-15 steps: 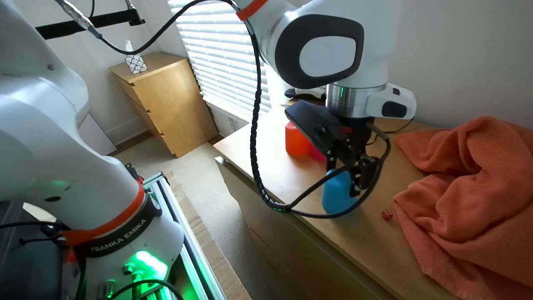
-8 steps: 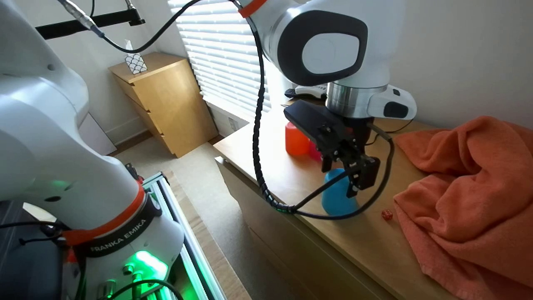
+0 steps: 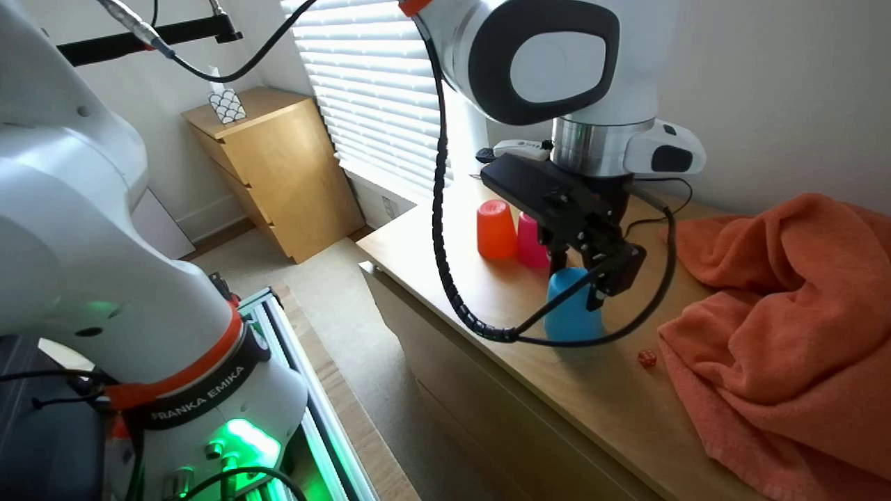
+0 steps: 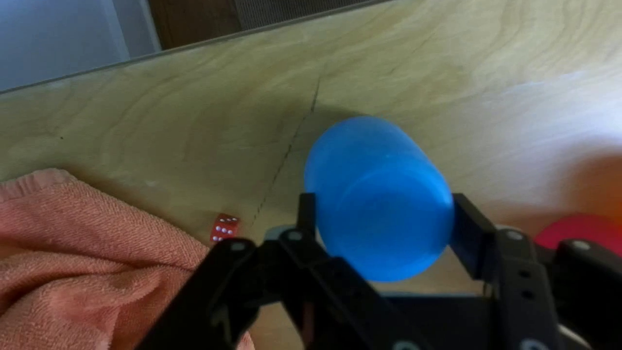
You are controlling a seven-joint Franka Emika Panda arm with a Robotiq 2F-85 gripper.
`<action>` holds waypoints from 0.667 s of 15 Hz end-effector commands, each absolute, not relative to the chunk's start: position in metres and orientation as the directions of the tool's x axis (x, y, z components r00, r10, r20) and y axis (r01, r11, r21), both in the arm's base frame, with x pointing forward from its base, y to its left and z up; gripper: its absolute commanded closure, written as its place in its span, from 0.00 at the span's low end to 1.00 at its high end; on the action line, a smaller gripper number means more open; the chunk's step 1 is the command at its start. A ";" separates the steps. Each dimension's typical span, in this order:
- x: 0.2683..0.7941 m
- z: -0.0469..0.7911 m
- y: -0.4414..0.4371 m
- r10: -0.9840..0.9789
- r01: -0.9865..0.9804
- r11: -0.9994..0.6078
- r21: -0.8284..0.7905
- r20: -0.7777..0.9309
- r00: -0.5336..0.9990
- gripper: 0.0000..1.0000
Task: Move the cups forward then stack them
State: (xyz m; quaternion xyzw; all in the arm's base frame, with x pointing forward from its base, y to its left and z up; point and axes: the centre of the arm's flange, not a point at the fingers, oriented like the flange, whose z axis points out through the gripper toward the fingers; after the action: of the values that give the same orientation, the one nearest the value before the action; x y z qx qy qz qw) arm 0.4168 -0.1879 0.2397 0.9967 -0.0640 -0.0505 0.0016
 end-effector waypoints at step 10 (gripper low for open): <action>0.428 0.324 -0.140 -0.117 -0.117 -0.993 0.002 -0.096 0.988 0.33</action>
State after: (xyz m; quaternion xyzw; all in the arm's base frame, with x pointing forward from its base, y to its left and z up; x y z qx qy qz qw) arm 0.4280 -0.1395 0.3243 0.9971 -0.0591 -0.0484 -0.0016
